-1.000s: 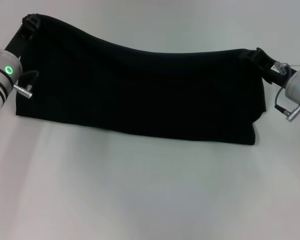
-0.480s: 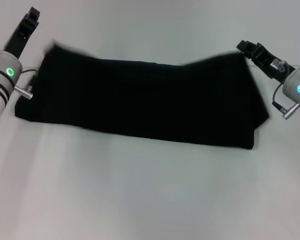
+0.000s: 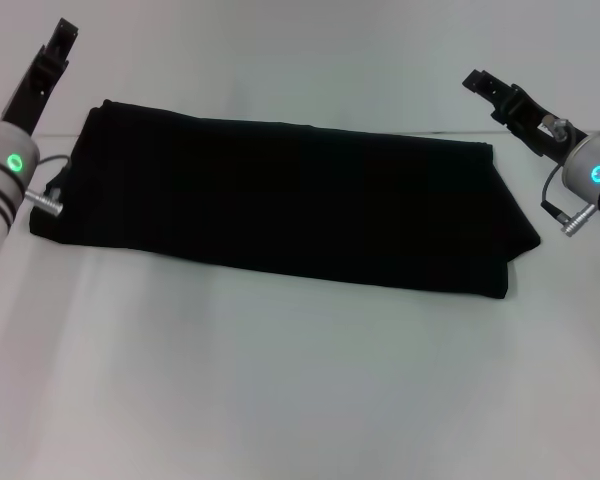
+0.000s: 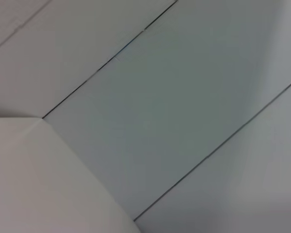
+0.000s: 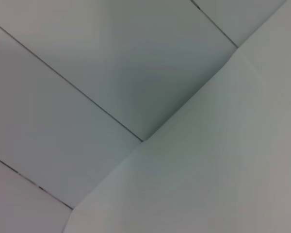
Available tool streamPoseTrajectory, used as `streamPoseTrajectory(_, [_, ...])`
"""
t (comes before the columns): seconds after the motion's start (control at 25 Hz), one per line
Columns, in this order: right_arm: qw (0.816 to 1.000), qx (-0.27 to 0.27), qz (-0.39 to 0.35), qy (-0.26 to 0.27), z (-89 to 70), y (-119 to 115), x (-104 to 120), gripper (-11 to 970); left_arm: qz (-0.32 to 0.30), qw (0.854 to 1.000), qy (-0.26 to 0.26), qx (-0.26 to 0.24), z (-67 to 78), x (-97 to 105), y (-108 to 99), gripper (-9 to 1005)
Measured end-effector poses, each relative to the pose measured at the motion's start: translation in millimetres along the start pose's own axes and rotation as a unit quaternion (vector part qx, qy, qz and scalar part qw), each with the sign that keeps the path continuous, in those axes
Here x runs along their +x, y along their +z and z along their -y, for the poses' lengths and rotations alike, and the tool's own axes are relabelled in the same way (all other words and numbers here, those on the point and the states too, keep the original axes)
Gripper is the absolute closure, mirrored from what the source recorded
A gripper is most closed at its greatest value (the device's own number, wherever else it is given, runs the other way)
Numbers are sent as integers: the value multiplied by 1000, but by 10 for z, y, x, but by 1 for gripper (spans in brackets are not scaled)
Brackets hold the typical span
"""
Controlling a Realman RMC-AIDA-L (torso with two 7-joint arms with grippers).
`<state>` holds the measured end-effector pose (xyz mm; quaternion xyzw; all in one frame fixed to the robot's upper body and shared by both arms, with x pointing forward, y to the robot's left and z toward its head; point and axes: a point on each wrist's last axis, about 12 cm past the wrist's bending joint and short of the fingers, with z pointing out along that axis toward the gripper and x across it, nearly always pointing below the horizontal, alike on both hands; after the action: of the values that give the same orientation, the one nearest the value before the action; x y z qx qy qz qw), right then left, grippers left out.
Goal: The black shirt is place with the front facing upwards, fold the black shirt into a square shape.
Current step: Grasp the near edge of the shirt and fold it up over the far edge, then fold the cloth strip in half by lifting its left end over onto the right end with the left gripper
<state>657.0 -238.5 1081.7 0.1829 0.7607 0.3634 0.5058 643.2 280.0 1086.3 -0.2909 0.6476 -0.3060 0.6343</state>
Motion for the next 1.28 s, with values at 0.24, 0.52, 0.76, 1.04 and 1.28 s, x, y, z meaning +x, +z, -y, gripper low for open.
streamPoseTrajectory(0.24, [996,-57,-33,-55,8,-140,4,121,-68,998,-7,17,-212,-47,-171,203])
streamPoseTrajectory(0.52, [968,-135,-127,-171,72,-463,156,62,-128,990,64,4,-504,-338,-404,112])
streamPoseTrajectory(0.76, [957,-136,-169,-194,222,-650,272,63,-144,982,115,-43,-699,-427,-506,123])
streamPoseTrajectory(1.04, [958,-133,-173,-185,258,-691,304,64,-161,978,119,-66,-777,-324,-563,135])
streamPoseTrajectory(1.28, [957,-138,-177,-183,259,-711,321,65,-164,975,118,-93,-827,-256,-578,146])
